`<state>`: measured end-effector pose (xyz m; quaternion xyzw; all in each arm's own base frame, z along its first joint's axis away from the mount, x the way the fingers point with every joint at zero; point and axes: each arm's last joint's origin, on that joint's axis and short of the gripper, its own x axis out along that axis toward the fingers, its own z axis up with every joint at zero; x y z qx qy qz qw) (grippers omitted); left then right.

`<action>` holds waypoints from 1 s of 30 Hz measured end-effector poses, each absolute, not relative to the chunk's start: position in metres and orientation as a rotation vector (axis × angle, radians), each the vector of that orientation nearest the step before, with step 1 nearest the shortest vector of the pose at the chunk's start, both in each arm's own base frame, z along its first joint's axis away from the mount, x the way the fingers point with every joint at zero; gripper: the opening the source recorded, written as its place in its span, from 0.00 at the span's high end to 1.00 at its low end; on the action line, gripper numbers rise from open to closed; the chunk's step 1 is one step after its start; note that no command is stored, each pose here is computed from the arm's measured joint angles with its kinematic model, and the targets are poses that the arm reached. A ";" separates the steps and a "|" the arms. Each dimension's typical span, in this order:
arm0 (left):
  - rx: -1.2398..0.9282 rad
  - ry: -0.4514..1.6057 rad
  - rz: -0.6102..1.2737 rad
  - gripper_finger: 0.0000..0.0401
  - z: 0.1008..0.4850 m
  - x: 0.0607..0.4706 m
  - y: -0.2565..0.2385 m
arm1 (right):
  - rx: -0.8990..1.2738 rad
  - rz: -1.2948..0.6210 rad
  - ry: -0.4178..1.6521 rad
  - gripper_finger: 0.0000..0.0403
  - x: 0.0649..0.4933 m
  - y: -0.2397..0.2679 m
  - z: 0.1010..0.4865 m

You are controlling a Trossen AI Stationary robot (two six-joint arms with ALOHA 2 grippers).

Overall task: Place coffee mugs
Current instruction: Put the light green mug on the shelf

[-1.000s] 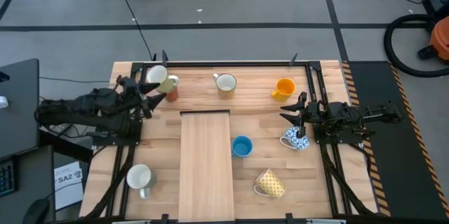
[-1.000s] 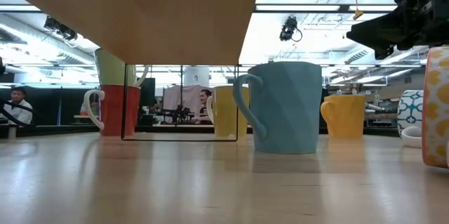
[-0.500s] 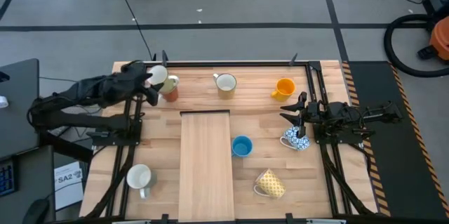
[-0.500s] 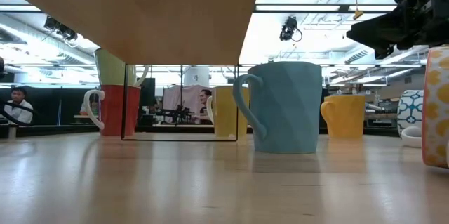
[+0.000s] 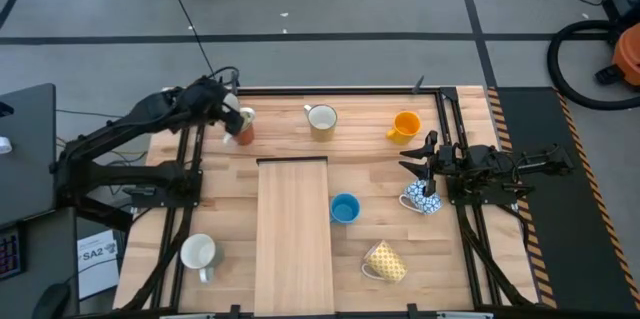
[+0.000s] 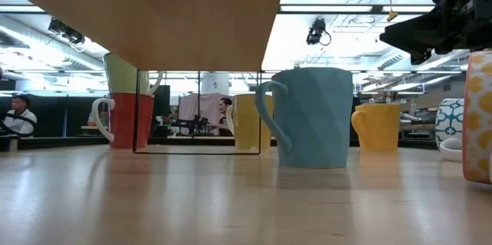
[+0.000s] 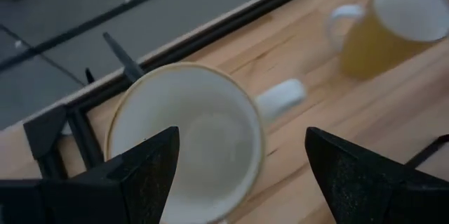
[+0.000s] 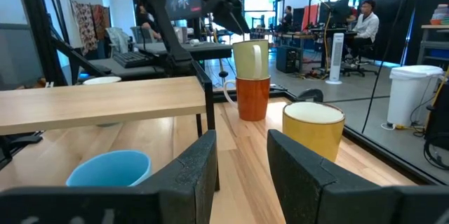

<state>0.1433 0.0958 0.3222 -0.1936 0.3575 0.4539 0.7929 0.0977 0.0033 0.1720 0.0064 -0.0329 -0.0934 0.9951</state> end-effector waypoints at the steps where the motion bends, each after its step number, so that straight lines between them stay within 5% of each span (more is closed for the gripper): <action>1: -0.430 0.782 0.973 0.21 0.320 0.145 0.099 | 0.013 -0.187 -0.066 0.67 0.098 0.003 0.172; 12: -0.464 0.908 0.916 0.26 0.304 0.157 0.112 | 0.013 -0.187 -0.065 0.67 0.098 0.003 0.172; 30: -0.463 0.933 0.915 0.67 0.300 0.160 0.114 | 0.012 -0.187 -0.065 0.67 0.098 0.003 0.172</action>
